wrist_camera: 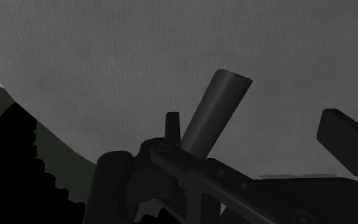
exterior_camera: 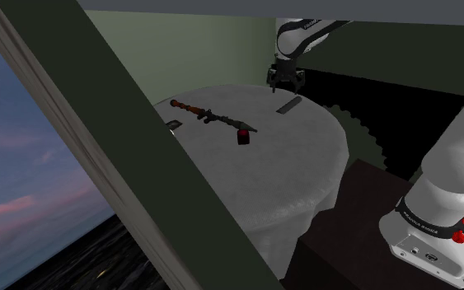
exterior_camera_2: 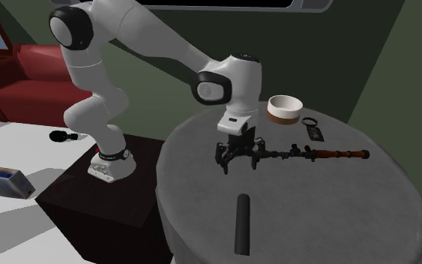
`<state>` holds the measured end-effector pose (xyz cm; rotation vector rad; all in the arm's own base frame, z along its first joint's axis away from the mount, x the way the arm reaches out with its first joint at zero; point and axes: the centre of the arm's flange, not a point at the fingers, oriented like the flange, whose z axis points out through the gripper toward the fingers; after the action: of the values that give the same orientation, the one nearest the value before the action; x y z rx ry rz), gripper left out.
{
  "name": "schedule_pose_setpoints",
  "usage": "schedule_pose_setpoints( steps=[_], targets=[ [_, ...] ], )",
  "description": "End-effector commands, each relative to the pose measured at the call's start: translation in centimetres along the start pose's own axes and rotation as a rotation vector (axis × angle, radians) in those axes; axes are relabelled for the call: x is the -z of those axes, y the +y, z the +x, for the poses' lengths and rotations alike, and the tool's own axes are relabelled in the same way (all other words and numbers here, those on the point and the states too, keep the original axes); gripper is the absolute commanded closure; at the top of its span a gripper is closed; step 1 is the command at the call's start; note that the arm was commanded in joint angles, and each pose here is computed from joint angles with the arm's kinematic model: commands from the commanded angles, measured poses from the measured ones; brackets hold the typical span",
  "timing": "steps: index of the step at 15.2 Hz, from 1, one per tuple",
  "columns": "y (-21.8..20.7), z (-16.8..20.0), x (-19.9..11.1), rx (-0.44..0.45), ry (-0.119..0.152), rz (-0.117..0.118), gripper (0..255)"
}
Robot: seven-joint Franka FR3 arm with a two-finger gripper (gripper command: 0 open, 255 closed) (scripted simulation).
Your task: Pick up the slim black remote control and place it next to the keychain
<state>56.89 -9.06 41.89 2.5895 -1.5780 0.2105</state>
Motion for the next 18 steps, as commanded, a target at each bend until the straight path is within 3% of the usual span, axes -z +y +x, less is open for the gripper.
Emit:
schedule_pose_setpoints(
  steps=[1, 9, 18],
  targets=[
    [-0.4, 1.6, -1.9, -0.076, 0.01, -0.018, 0],
    [0.0, 9.2, -8.8, -0.366, 0.044, -0.09, 0],
    [0.4, 9.5, -12.9, -0.37, 0.045, -0.091, 0]
  ],
)
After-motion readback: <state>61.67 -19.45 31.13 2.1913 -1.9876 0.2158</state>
